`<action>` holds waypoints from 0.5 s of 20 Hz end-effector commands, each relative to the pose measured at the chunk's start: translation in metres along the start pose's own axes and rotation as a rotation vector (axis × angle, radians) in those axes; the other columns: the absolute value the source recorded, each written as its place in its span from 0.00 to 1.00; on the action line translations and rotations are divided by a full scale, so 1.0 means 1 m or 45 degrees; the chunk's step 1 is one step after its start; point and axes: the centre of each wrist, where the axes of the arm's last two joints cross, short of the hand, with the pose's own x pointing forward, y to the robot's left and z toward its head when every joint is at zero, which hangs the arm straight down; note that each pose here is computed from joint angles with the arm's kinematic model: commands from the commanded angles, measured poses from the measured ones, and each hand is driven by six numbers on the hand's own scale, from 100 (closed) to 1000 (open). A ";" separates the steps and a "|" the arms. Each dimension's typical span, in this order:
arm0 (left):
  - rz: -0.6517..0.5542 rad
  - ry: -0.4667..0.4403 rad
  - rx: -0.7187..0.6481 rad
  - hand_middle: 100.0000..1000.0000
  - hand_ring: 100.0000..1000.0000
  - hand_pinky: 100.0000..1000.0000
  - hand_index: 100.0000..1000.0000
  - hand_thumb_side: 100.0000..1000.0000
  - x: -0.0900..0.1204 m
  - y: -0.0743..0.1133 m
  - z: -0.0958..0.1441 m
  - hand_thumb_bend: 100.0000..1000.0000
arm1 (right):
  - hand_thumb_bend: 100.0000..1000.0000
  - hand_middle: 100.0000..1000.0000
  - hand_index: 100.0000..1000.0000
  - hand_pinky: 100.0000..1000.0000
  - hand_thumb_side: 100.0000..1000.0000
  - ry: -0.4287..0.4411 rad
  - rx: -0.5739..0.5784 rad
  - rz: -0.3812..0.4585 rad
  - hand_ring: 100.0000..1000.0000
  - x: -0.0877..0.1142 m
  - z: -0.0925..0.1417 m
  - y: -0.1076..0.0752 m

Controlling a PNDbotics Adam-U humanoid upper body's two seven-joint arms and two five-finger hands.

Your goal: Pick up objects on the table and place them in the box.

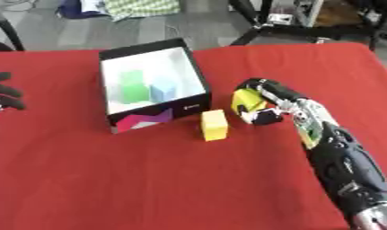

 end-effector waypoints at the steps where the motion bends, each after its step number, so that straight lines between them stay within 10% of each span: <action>1: -0.013 -0.023 0.002 0.51 0.48 0.77 0.82 0.93 0.005 0.002 -0.001 0.04 | 0.00 0.56 0.71 0.65 0.02 -0.016 -0.034 0.034 0.54 -0.003 0.003 -0.017; 3: -0.013 -0.023 0.004 0.51 0.48 0.77 0.82 0.93 0.005 0.003 -0.001 0.04 | 0.00 0.53 0.68 0.63 0.21 -0.050 -0.057 0.039 0.53 0.001 0.001 -0.027; 4: -0.013 -0.022 0.004 0.51 0.48 0.77 0.82 0.93 0.005 0.003 -0.001 0.04 | 0.00 0.52 0.68 0.63 0.03 -0.071 -0.072 0.043 0.52 0.003 0.000 -0.033; 10: -0.013 -0.015 0.010 0.51 0.48 0.77 0.82 0.93 0.003 0.004 0.000 0.04 | 0.00 0.52 0.67 0.62 0.00 -0.196 -0.200 0.056 0.52 0.021 -0.009 -0.086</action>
